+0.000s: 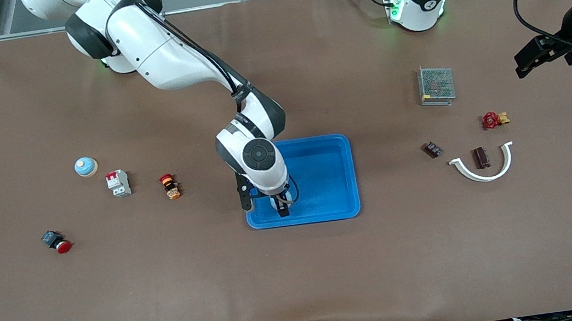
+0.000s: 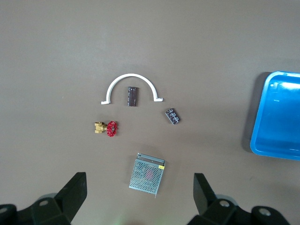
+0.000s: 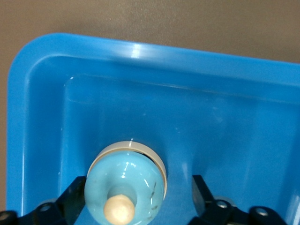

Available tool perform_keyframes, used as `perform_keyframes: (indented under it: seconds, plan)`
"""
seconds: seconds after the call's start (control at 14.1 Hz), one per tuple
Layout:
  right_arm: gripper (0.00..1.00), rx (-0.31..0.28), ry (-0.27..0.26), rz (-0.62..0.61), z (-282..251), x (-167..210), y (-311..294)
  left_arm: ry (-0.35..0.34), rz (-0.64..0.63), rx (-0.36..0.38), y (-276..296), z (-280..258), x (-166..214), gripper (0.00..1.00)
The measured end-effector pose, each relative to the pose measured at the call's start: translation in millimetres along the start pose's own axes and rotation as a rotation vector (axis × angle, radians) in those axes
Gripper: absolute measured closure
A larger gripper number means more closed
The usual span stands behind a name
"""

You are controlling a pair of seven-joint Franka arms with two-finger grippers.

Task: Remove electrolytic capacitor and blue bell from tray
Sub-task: 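Lower the right gripper onto the second bell and grasp it, then lift the bell and carry it toward the first bell with the right gripper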

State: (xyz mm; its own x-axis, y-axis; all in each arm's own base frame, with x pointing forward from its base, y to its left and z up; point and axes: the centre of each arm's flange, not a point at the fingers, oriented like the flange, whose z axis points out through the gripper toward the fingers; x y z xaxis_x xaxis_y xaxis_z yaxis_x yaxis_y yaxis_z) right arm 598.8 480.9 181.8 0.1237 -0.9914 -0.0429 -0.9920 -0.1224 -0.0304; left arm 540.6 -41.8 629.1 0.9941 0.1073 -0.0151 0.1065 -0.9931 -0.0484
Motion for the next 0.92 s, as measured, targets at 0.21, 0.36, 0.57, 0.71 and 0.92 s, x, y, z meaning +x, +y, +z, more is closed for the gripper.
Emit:
perform_keyframes:
  seconds: [0.21, 0.36, 0.57, 0.71, 0.92]
  plan:
    - [0.25, 0.001, 0.001, -0.001, 0.3, 0.1, 0.0, 0.000, 0.000, 0.000, 0.0, 0.0, 0.0, 0.00]
    - [0.32, 0.003, 0.000, -0.001, -0.4, 0.0, -0.6, 0.000, 0.000, 0.000, 0.0, 0.0, 0.0, 0.00]
    - [0.32, 0.012, 0.015, -0.016, -0.4, 0.3, -0.7, 0.000, 0.000, 0.000, 0.1, 0.0, 0.0, 0.00]
    - [0.32, 0.018, 0.026, -0.060, -0.4, -0.1, -0.5, 0.000, 0.001, 0.000, 0.4, 0.0, -0.1, 0.00]
    - [0.32, 0.002, 0.038, -0.232, -1.2, -0.3, 0.6, 0.000, 0.002, 0.000, 1.2, 0.0, -0.2, 0.00]
